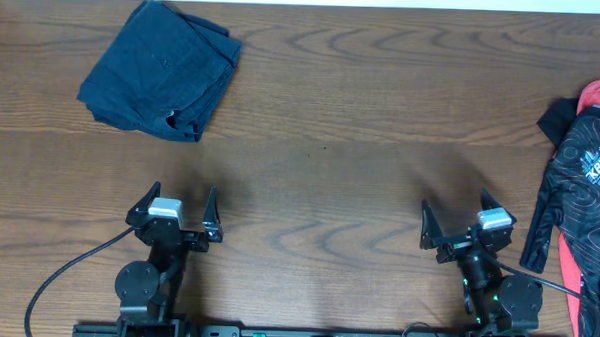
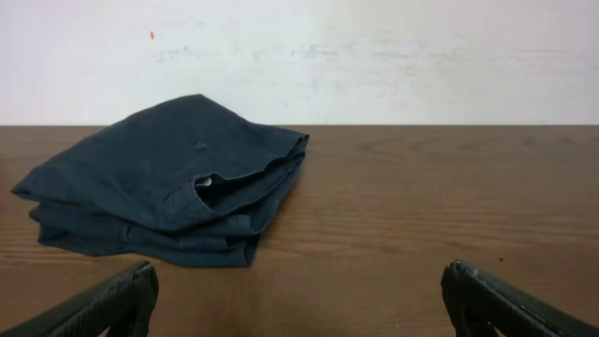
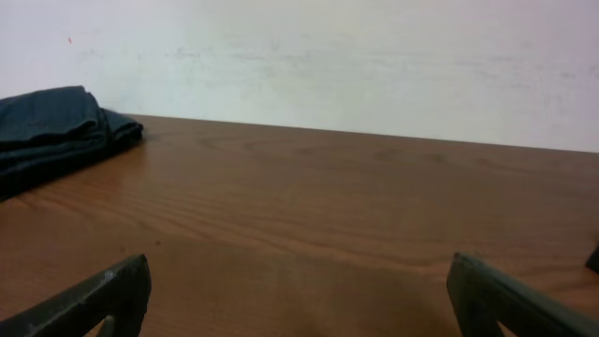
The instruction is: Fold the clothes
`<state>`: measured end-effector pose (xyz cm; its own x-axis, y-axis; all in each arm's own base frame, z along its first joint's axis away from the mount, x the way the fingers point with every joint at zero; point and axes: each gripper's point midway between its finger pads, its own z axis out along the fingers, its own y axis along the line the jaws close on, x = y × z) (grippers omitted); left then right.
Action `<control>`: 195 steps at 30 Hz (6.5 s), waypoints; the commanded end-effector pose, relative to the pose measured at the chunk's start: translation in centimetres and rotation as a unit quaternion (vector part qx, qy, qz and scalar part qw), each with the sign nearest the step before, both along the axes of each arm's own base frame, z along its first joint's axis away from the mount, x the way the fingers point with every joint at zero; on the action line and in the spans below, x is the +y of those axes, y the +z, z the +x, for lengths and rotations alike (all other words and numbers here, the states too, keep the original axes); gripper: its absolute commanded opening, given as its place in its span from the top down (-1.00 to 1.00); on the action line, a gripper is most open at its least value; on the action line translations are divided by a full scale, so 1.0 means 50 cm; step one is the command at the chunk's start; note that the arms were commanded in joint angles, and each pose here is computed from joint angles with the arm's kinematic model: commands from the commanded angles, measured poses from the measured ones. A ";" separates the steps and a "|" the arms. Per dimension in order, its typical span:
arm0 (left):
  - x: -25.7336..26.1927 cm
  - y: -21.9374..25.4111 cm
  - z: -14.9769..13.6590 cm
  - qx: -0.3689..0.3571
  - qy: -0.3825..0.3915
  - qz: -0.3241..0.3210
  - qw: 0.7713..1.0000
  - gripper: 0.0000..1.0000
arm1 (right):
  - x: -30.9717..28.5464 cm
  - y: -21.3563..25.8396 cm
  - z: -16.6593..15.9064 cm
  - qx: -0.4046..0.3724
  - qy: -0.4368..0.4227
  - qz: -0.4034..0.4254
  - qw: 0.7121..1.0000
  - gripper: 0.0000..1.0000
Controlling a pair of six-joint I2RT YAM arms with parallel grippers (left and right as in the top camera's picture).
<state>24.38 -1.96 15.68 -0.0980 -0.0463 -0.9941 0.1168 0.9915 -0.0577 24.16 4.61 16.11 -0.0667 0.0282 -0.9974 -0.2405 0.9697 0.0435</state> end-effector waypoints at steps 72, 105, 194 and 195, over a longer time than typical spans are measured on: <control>-0.085 0.023 -0.022 0.022 -0.113 -0.163 0.980 -0.96 | 0.099 0.052 -0.047 0.003 0.157 0.099 0.983 -0.99; -0.098 0.182 0.050 0.378 -0.079 -0.181 0.904 -0.96 | -0.062 -0.014 0.209 0.493 -0.103 0.095 0.859 -0.99; -0.099 0.199 0.036 0.365 -0.081 -0.180 0.910 -0.96 | 0.075 -0.103 0.331 0.490 -0.043 0.198 0.848 0.65; -0.099 0.199 0.036 0.365 -0.081 -0.180 0.910 -0.96 | 0.044 -0.121 0.328 0.502 -0.071 0.208 0.837 0.76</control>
<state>26.19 -6.54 24.29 -0.7758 -0.3042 -0.5528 0.0155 0.8667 -0.4986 40.50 9.37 10.76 -0.8544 0.3435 -0.3899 0.1169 0.8582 0.4999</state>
